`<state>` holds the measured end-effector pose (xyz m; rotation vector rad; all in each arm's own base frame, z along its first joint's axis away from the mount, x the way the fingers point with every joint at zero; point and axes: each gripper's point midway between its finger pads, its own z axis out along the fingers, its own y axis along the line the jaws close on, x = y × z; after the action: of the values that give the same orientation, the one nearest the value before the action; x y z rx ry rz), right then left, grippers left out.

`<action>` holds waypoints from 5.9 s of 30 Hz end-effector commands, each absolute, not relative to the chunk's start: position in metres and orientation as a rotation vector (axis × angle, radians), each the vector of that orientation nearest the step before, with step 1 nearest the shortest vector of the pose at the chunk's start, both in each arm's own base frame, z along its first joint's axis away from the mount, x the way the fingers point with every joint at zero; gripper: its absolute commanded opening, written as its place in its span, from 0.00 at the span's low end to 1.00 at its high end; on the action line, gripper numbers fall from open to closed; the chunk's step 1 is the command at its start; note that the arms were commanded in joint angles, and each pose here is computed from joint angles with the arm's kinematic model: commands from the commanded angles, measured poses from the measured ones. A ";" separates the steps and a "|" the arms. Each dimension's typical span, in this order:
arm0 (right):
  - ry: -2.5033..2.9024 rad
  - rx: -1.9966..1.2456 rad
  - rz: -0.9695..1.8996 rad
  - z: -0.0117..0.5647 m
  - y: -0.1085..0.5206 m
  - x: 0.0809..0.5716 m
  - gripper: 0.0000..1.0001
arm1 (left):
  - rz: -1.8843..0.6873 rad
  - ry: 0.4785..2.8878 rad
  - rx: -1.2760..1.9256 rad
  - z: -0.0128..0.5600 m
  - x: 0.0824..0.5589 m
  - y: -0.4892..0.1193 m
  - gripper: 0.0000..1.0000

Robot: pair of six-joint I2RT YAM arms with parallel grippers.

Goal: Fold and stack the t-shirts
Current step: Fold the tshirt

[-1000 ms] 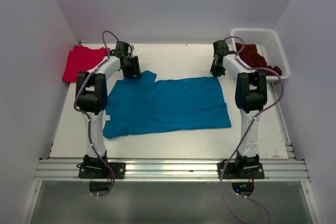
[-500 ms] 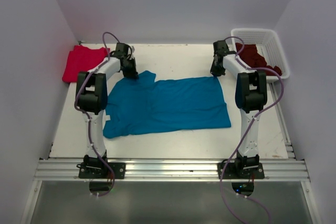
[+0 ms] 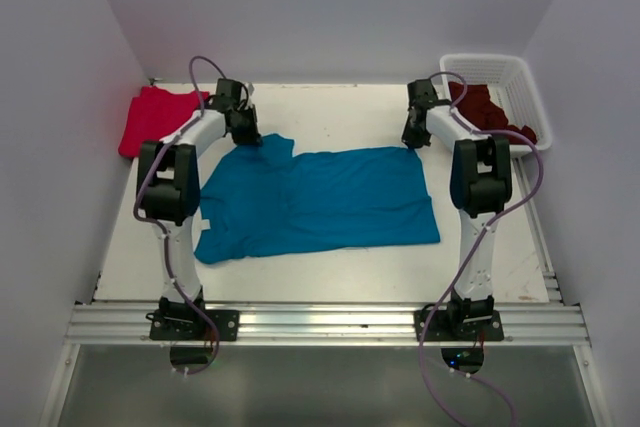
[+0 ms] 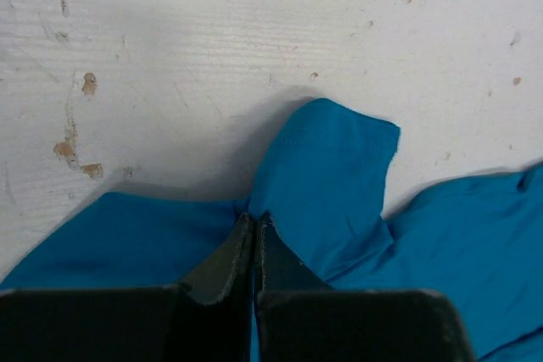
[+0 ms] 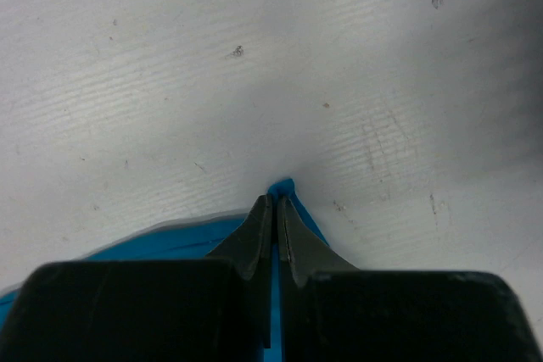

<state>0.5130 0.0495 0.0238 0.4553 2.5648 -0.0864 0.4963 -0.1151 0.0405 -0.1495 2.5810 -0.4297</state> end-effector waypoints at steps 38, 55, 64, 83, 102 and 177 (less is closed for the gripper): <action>2.502 0.477 -0.041 0.110 0.041 0.397 0.00 | -0.346 2.541 -0.100 0.127 0.351 -0.087 0.00; 2.542 0.459 -0.062 0.094 0.043 0.370 0.00 | -0.345 2.625 -0.108 0.085 0.315 -0.085 0.04; 2.541 0.466 -0.052 0.101 0.043 0.355 0.55 | -0.352 2.464 -0.121 0.134 0.316 -0.085 0.82; 2.538 0.483 0.010 0.087 0.059 0.407 0.00 | -0.622 2.434 -0.056 0.092 0.380 -0.133 0.61; 2.606 0.490 0.037 0.073 0.057 0.349 0.00 | -0.582 2.580 -0.056 0.064 0.338 -0.134 0.57; 2.564 0.428 0.016 0.121 0.040 0.272 0.00 | -0.604 2.598 -0.082 0.069 0.231 -0.144 0.00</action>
<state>0.2679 0.0416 0.1158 0.4495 2.5801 0.0370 0.2328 -0.1470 0.0574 -0.0503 2.6490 -0.6189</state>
